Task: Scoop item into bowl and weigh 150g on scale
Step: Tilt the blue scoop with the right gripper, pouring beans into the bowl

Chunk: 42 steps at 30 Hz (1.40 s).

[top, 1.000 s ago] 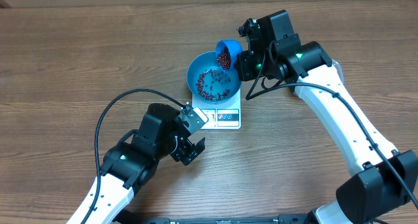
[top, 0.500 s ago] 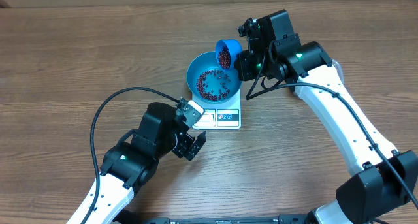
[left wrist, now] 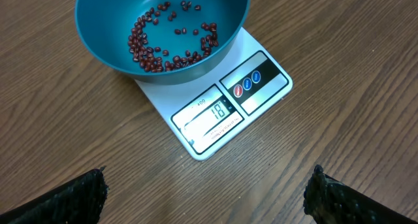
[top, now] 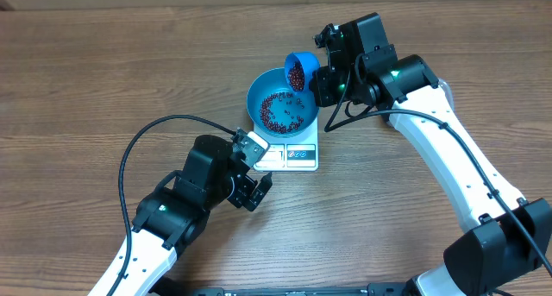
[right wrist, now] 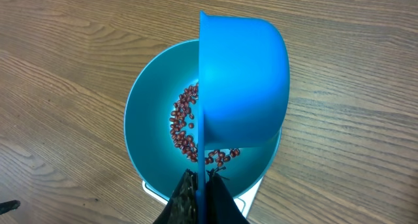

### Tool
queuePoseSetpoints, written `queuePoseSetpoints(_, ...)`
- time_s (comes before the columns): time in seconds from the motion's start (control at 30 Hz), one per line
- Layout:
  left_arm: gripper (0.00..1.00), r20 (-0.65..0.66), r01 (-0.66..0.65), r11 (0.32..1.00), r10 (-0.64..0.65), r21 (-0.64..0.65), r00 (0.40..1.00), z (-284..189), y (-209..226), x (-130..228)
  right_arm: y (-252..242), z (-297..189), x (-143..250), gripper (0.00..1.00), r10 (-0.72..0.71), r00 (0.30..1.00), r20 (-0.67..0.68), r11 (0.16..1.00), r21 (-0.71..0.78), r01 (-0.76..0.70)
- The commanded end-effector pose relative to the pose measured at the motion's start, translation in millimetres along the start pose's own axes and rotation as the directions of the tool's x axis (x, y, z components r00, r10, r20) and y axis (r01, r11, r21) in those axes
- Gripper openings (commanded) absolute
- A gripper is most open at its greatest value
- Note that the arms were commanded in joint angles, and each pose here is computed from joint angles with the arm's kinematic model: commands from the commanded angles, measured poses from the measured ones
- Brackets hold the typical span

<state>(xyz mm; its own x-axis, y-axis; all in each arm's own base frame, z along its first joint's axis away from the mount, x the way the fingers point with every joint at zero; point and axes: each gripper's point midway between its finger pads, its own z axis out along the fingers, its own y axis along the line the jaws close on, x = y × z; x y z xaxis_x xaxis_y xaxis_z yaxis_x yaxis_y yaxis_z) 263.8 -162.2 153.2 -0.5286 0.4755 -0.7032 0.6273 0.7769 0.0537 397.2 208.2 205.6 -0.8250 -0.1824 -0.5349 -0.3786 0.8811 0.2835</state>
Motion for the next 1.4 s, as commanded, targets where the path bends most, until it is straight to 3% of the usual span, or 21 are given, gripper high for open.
queuePoseSetpoints(0.0, 1.0, -0.01, 0.009, 1.0, -0.009, -0.001, 1.0, 3, -1, 3, 8, -14, -14, 0.04, -0.017, 0.998, 0.054, 1.0, -0.002, 0.017)
queuePoseSetpoints(0.17, 1.0, -0.012, 0.009, 1.0, -0.009, -0.008, 1.0, 3, 0, 3, 2, -12, -11, 0.04, -0.023, 0.998, 0.052, 0.994, 0.107, 0.017)
queuePoseSetpoints(0.8, 0.99, -0.012, 0.009, 1.0, -0.009, -0.008, 1.0, 3, 0, 3, 11, -11, -5, 0.04, -0.099, 0.993, 0.057, 0.954, 0.289, 0.079)
queuePoseSetpoints(1.37, 1.0, -0.011, 0.009, 1.0, -0.009, -0.008, 1.0, 3, 0, 3, -4, -17, -10, 0.04, -0.103, 0.992, 0.078, 0.923, 0.38, 0.066)
